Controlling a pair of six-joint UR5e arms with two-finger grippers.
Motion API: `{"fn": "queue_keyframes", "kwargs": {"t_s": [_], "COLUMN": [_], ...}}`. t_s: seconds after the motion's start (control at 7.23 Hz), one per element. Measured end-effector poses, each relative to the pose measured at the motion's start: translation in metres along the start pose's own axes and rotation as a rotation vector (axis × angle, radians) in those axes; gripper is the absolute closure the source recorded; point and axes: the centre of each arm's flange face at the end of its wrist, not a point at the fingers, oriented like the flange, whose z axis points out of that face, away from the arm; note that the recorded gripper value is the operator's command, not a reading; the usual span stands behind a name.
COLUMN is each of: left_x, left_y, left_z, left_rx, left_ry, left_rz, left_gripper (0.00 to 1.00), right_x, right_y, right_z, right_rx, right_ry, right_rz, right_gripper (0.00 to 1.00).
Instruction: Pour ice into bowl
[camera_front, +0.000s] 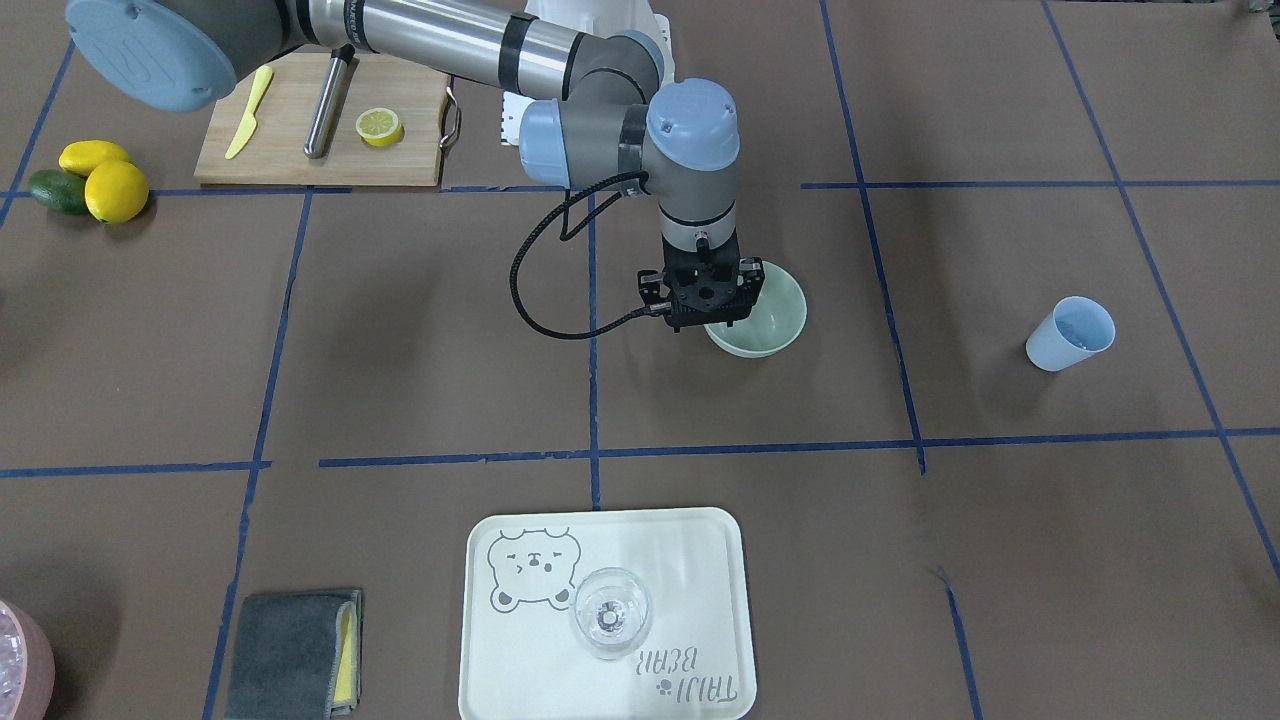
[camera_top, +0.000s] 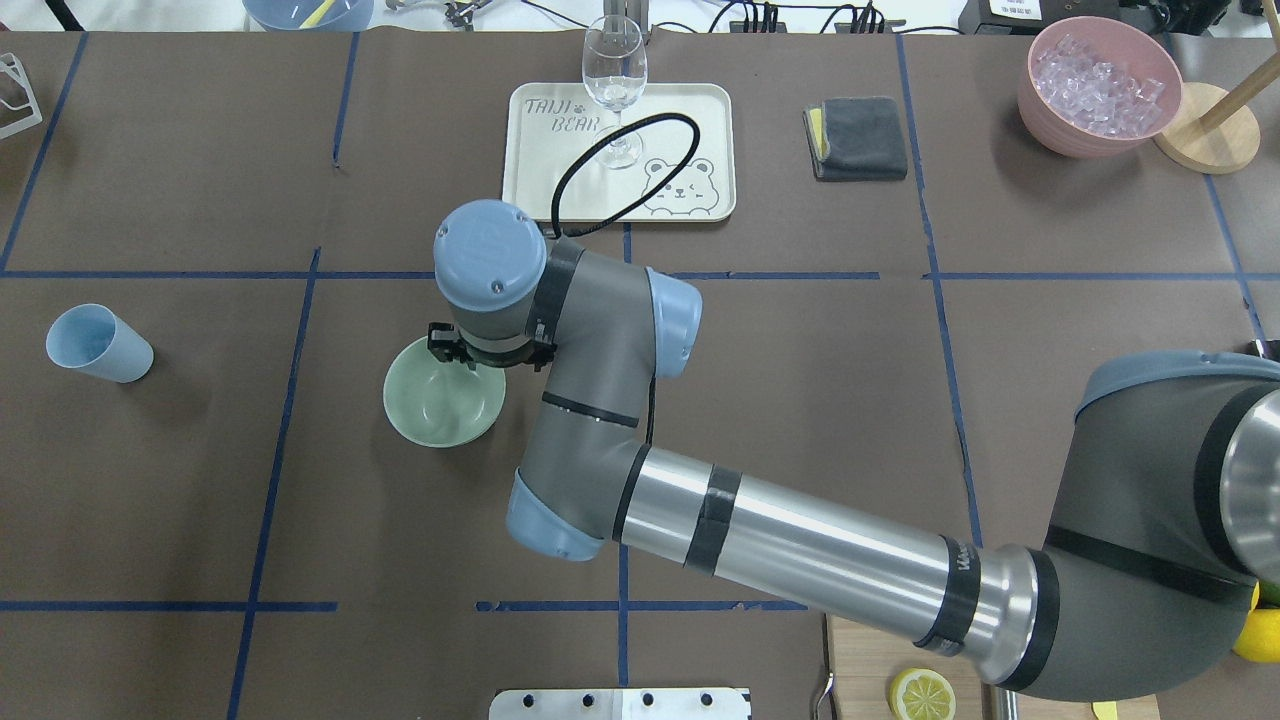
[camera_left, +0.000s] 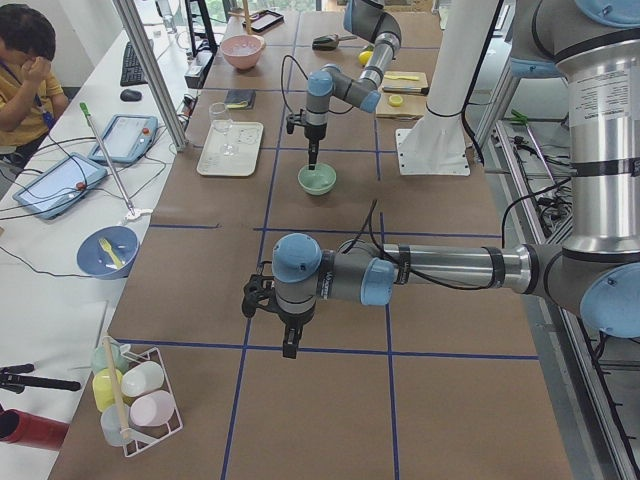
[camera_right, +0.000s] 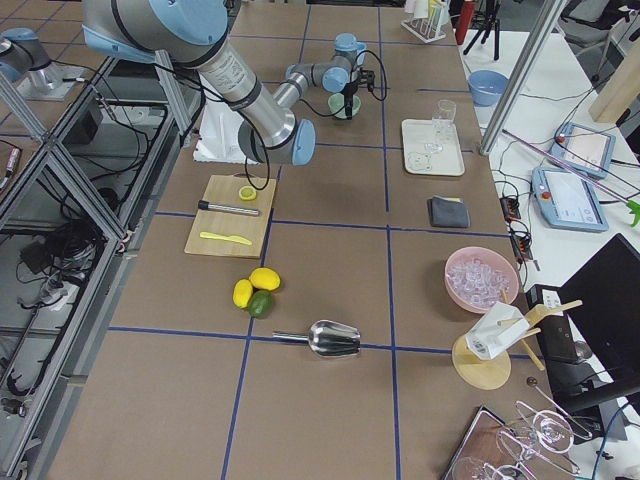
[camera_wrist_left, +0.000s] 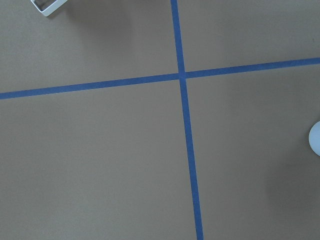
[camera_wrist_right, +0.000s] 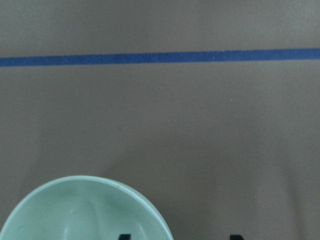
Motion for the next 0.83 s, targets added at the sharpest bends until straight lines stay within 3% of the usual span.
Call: {"fn": "queue_keyframes", "kwargs": {"t_s": [0.28,0.42,0.83], "left_x": [0.005,0.01,0.031], "left_y": [-0.006,-0.011,-0.029], "left_z": [-0.006,-0.011,-0.031], "left_rx": [0.041,0.065,0.196], "left_ry": [-0.005,-0.004,-0.002], "left_rz": [0.04,0.064,0.188], "left_gripper": [0.0,0.0,0.0], "right_x": [0.051,0.111,0.392], "right_y": [-0.068,-0.103,-0.196], "right_z": [-0.079,-0.12,-0.208], "right_rx": [-0.021,-0.022,-0.061], "right_ry": [0.04,0.067,0.085], "right_rz": [-0.042,-0.101,-0.361], "right_gripper": [0.0,0.0,0.0]}}
